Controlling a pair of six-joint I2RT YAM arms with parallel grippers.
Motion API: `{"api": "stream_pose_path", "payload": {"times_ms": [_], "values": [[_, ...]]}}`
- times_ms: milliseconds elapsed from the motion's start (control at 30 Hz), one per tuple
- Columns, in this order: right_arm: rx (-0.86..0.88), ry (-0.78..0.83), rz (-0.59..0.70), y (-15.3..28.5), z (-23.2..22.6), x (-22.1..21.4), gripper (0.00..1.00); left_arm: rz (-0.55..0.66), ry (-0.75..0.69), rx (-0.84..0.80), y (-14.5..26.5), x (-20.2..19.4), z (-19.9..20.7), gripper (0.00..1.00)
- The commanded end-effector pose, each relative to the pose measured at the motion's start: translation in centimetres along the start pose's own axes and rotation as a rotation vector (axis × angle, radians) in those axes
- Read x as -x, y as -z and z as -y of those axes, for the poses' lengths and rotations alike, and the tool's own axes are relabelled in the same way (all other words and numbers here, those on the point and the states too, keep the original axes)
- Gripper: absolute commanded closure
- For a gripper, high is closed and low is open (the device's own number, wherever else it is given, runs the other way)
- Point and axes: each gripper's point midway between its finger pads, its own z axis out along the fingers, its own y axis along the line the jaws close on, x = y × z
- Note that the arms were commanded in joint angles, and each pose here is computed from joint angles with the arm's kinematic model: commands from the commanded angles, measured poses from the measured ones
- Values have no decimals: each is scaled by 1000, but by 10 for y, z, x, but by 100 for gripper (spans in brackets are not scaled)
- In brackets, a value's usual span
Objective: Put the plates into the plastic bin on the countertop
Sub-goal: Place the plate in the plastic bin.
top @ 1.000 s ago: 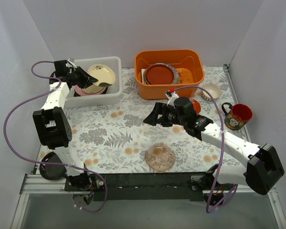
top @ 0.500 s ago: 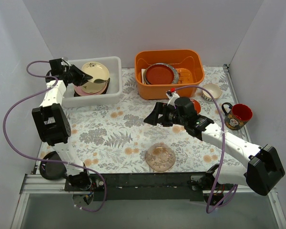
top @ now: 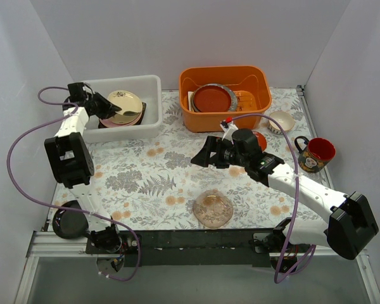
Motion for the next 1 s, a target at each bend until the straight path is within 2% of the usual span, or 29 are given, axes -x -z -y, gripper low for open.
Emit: {"api": "stream_pose_path", "payload": {"times_ms": [0,633,967], "values": [[27,19,27,5,-8,9,4,11,-21,-13,-2,6,2,100],[31,16,9,-1,-5,4,3,15,0,19,-14,15,-14,100],[19,14,-2,-5,1,2,3,17,7,22,-22,23,-22,94]]}}
